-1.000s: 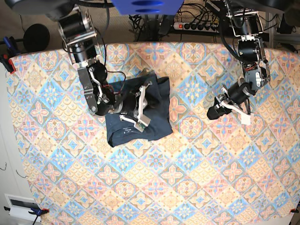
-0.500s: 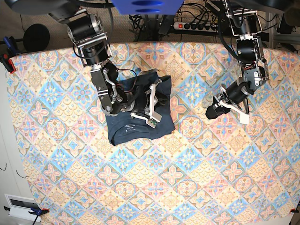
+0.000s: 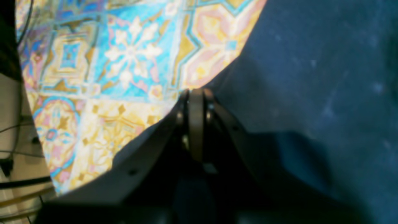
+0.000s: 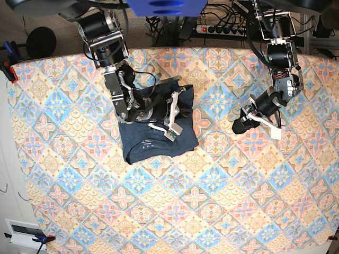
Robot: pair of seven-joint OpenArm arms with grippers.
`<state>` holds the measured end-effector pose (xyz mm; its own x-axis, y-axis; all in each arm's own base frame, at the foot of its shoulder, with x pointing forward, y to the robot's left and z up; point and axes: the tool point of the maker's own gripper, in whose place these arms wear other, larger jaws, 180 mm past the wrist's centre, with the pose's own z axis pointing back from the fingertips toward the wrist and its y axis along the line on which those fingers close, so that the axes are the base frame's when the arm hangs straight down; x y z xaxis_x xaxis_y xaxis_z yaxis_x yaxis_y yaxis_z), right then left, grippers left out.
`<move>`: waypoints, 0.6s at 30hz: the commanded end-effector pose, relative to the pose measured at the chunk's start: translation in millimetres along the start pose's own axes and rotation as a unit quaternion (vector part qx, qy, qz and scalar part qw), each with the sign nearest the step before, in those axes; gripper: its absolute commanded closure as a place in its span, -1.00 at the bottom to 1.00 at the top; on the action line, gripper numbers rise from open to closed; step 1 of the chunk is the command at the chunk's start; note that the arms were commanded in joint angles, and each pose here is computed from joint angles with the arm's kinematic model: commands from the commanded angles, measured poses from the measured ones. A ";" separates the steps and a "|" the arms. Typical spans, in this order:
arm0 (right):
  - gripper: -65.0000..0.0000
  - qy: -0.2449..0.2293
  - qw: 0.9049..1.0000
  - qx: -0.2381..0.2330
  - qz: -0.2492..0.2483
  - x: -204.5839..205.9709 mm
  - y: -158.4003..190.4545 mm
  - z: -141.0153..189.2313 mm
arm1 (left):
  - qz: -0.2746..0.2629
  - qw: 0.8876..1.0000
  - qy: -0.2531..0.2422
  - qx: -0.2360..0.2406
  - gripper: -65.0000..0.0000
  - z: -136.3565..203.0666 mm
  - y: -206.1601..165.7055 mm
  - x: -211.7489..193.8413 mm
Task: Layout the t-shirt on the table in an organized manner, then fold the t-shirt properly
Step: 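Press the folded bundle flat with the right gripper, left gripper withdrawn, then drag the bundle with the right gripper and square its edges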
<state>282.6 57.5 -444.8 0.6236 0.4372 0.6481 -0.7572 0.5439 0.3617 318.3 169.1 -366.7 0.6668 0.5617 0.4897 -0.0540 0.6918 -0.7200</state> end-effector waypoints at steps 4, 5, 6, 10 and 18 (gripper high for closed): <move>1.00 0.087 0.993 -0.080 -0.006 -47.1 -48.2 25.1 | -0.011 1.000 -0.019 -0.016 0.51 2.3 -9.6 14.6; 1.00 0.085 0.992 -0.090 -0.019 -52.4 -55.1 30.7 | -0.011 1.000 -0.019 -0.016 0.51 2.3 -9.6 14.6; 1.00 0.087 0.991 -0.099 -0.030 -61.6 -62.4 38.1 | -0.012 1.000 -0.019 -0.016 0.51 2.3 -9.8 14.6; 1.00 0.087 0.987 -0.124 -0.051 -74.1 -82.0 56.8 | -0.011 1.000 -0.019 -0.017 0.51 2.1 -10.0 14.3; 1.00 0.092 0.978 -0.184 -0.045 -84.8 -130.4 106.0 | -0.012 1.000 -0.019 -0.018 0.51 1.7 -10.9 14.5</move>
<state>322.6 -76.4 -446.3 0.6658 0.3399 0.6642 -0.6300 0.7330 0.2565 318.2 168.2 -366.7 0.6680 0.5606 0.4894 -0.0523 0.6914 -0.7206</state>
